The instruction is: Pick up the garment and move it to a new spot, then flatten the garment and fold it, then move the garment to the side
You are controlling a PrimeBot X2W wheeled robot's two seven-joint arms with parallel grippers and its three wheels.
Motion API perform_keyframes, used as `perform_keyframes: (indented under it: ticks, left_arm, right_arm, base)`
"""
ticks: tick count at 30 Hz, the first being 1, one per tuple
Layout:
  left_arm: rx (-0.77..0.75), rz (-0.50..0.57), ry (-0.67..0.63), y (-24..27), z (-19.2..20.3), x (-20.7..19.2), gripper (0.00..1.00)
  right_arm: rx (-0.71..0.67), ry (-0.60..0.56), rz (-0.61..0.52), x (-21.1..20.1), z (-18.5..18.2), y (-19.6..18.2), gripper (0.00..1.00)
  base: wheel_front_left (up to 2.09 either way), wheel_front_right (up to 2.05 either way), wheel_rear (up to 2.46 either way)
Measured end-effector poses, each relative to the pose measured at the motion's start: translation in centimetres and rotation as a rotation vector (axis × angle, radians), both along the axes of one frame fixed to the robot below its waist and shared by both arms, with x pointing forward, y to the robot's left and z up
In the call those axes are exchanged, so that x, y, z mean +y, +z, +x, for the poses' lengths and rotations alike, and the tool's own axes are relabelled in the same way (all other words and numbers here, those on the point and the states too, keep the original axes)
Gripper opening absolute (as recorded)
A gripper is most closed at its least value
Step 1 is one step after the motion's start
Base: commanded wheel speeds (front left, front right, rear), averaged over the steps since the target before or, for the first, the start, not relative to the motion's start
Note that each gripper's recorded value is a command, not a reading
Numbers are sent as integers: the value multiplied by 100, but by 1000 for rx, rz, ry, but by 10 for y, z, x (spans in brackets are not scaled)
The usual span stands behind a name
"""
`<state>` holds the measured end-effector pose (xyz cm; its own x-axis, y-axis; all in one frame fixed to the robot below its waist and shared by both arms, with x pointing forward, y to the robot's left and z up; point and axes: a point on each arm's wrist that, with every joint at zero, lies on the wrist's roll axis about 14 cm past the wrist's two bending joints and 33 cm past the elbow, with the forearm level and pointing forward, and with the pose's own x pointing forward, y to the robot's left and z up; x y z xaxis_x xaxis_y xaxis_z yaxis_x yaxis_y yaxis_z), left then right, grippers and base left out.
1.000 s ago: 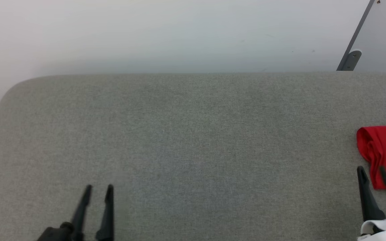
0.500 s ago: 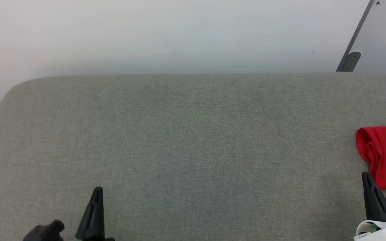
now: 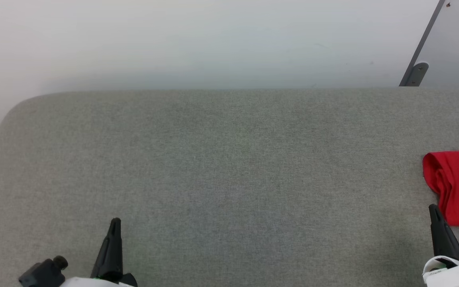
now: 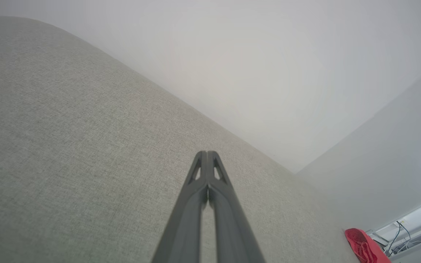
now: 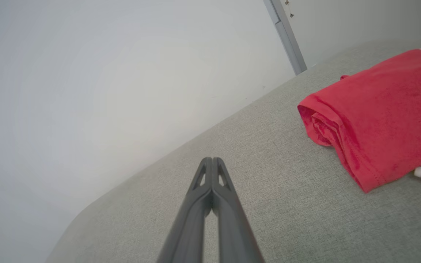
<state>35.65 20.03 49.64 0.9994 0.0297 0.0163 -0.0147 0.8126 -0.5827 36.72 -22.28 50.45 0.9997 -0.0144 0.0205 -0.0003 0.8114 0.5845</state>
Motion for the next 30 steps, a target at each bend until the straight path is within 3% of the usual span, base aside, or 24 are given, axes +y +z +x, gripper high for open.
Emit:
perform_keyframes:
  ticks: [30]
  left_arm:
    - [28,-379,12,-2,13,3,0]
  right_arm:
    - [31,-18,381,5,9,-4,0]
  base:
    - [0,0,0]
